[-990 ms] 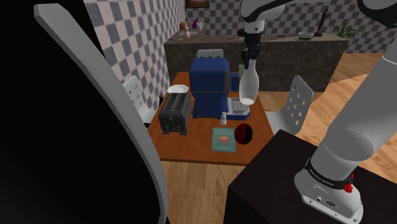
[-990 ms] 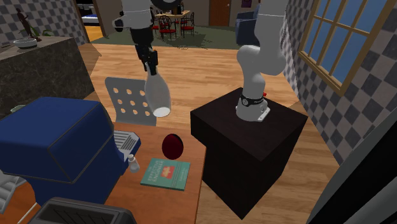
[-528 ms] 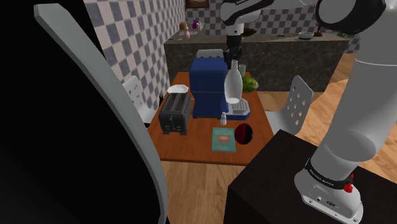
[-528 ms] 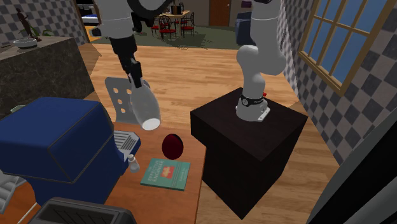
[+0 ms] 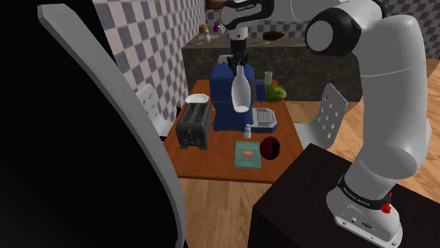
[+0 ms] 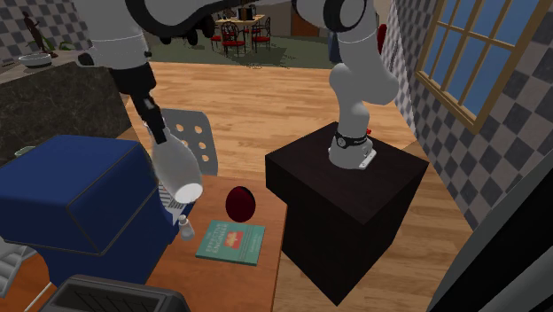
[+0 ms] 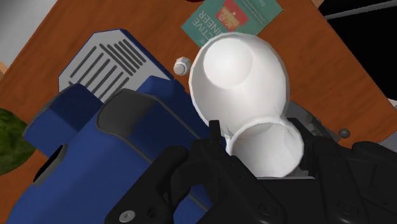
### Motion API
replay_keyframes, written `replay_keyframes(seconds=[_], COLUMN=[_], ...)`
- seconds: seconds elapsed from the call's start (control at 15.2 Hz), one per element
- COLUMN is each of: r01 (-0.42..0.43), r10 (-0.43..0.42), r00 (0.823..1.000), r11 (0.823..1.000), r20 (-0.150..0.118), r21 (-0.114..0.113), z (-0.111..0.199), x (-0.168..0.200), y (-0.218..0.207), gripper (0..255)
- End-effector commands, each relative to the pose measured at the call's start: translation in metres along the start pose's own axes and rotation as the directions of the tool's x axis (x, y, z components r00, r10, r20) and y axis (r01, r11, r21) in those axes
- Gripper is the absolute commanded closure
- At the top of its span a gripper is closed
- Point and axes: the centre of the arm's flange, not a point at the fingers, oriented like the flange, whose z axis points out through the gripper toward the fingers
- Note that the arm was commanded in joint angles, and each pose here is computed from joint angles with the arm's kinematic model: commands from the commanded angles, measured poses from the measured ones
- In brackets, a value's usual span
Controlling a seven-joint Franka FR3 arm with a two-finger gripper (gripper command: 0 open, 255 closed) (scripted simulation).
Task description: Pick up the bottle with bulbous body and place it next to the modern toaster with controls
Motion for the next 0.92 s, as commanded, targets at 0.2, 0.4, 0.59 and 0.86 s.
replay_keyframes(seconds=[0.2,0.4,0.59,0.86], r01=[0.0,0.0,0.0,0.0], r10=[0.0,0.0,0.0,0.0], r00=[1.0,1.0,1.0,1.0], r11=[1.0,1.0,1.0,1.0], r20=[0.0,0.0,0.0,0.0], r21=[0.001,0.001,0.001,0.001], z=[0.008,0.019,0.035,0.056], x=[0.06,0.069,0.07,0.071], y=[-0.028,-0.032,-0.032,-0.031], gripper=[255,255,255,255])
